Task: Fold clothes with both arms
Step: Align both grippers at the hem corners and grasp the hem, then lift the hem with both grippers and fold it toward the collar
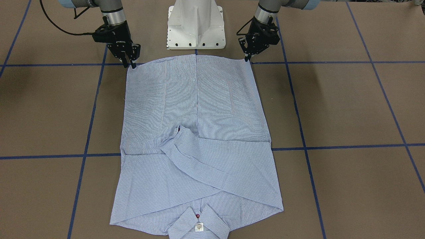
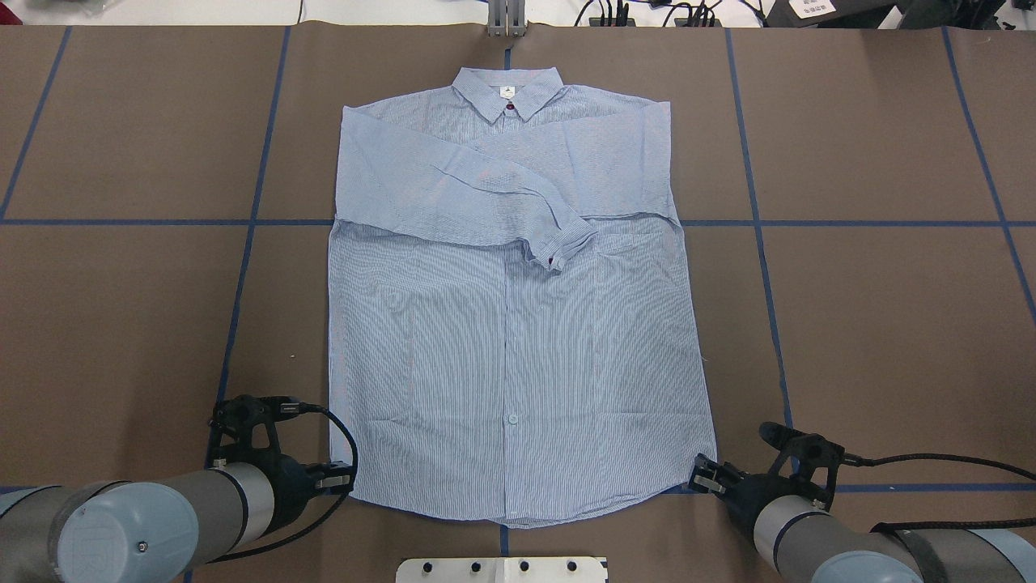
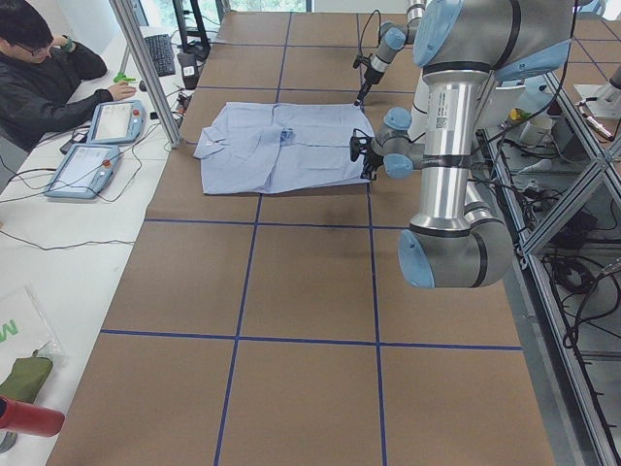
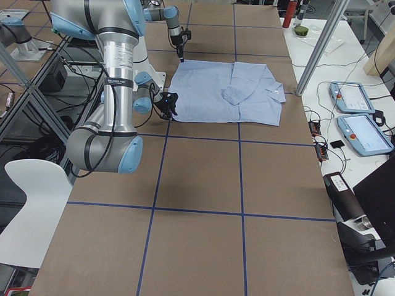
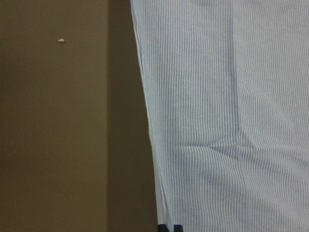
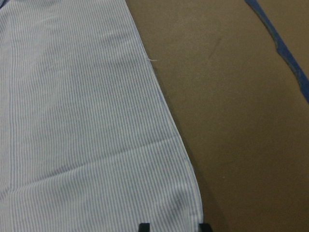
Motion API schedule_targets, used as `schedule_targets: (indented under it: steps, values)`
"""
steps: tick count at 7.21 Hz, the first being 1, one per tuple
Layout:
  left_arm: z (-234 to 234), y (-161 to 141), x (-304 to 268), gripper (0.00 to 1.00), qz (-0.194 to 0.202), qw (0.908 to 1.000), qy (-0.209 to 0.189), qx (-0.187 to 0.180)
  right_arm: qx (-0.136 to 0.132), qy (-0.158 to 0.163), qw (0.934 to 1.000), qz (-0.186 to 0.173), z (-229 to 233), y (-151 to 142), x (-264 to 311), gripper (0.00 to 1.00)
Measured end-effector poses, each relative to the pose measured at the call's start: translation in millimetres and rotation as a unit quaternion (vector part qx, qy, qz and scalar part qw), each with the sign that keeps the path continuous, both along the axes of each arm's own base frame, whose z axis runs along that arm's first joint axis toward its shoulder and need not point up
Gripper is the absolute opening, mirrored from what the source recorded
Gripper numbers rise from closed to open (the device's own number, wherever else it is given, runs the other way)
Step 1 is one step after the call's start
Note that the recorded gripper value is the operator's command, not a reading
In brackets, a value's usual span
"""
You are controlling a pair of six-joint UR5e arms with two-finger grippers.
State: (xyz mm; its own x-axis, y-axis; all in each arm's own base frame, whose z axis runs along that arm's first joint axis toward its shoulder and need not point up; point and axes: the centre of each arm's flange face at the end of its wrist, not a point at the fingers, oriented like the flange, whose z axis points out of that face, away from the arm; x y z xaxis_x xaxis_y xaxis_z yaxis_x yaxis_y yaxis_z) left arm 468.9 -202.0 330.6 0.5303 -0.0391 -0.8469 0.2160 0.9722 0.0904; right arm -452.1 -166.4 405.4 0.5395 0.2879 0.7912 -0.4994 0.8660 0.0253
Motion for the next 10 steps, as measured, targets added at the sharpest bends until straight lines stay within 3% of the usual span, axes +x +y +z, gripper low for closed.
schedule_targets:
  steps: [3,5,10]
  values:
    - [-4.3,-0.2,-3.2,0.0,-0.001,1.0,0.005,0.001,0.001,0.003,1.0,-0.002,2.7,1.4,-1.5,0.24]
    - [-6.5,-0.1,-5.2,0.0,0.0,1.0,0.007,0.001,0.001,0.003,1.0,-0.003,2.1,1.5,-2.1,0.0]
    - [-23.4,1.5,-16.0,0.0,0.001,0.9997,0.025,0.003,0.003,-0.012,0.9999,0.002,-18.2,-2.8,14.7,0.0]
